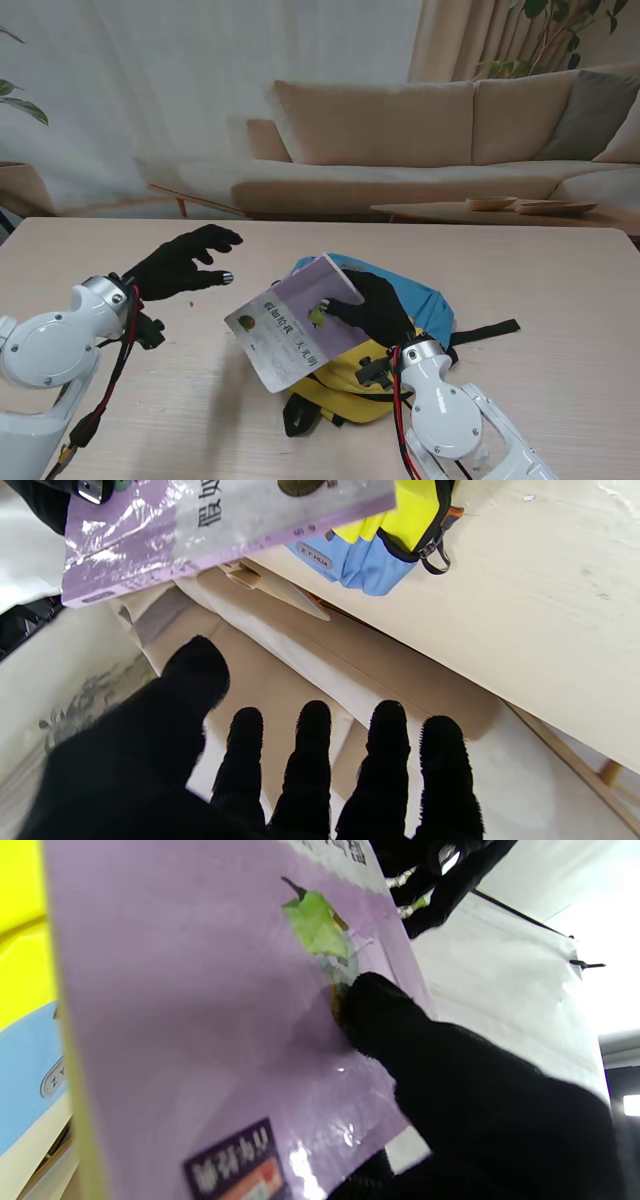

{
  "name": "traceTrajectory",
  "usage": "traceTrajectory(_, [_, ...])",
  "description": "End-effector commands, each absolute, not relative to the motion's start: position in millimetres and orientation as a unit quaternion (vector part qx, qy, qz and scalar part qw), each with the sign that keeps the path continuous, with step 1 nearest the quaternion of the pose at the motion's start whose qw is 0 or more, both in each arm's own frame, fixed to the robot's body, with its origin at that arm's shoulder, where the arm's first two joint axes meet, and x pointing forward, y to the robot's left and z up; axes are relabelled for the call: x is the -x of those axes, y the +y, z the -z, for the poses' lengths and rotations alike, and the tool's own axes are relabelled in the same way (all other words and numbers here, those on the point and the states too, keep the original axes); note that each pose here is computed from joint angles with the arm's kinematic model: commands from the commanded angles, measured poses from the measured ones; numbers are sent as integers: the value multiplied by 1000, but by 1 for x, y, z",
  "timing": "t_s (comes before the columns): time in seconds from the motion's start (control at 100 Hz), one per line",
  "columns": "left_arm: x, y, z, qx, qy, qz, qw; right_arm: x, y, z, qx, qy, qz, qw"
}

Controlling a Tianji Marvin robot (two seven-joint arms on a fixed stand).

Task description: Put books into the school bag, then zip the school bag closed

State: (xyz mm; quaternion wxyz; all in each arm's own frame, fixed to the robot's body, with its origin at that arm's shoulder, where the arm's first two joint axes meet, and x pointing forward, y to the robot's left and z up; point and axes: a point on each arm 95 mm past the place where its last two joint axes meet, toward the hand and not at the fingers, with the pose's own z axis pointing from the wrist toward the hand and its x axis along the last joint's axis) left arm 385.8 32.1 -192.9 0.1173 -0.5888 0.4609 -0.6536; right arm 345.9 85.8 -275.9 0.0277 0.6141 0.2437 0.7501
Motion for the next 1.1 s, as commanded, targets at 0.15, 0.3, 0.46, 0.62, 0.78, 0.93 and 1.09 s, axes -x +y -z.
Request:
traceTrajectory(0.15, [-375,47,211,627,421,644,122,-353,82,267,-614,211,-760,23])
traceTrajectory(0.3, [-371,47,227,647,406,634,116,-356,80,261,-617,176,-767,9])
traceTrajectory(0.46, [-372,40,241,669,393,624,91,-357,78,253,-616,140,-775,-5])
traceTrajectory(0.62, [-377,30,248,686,371,624,45,-357,78,247,-613,104,-783,-17])
traceTrajectory(0.78, [-384,18,248,687,353,636,-9,-356,78,241,-613,74,-786,-33])
traceTrajectory(0.93, [-388,6,245,680,340,646,-67,-355,79,237,-612,62,-787,-44])
traceTrajectory(1.09, [-388,-3,241,674,330,652,-108,-355,79,234,-610,55,-789,-45])
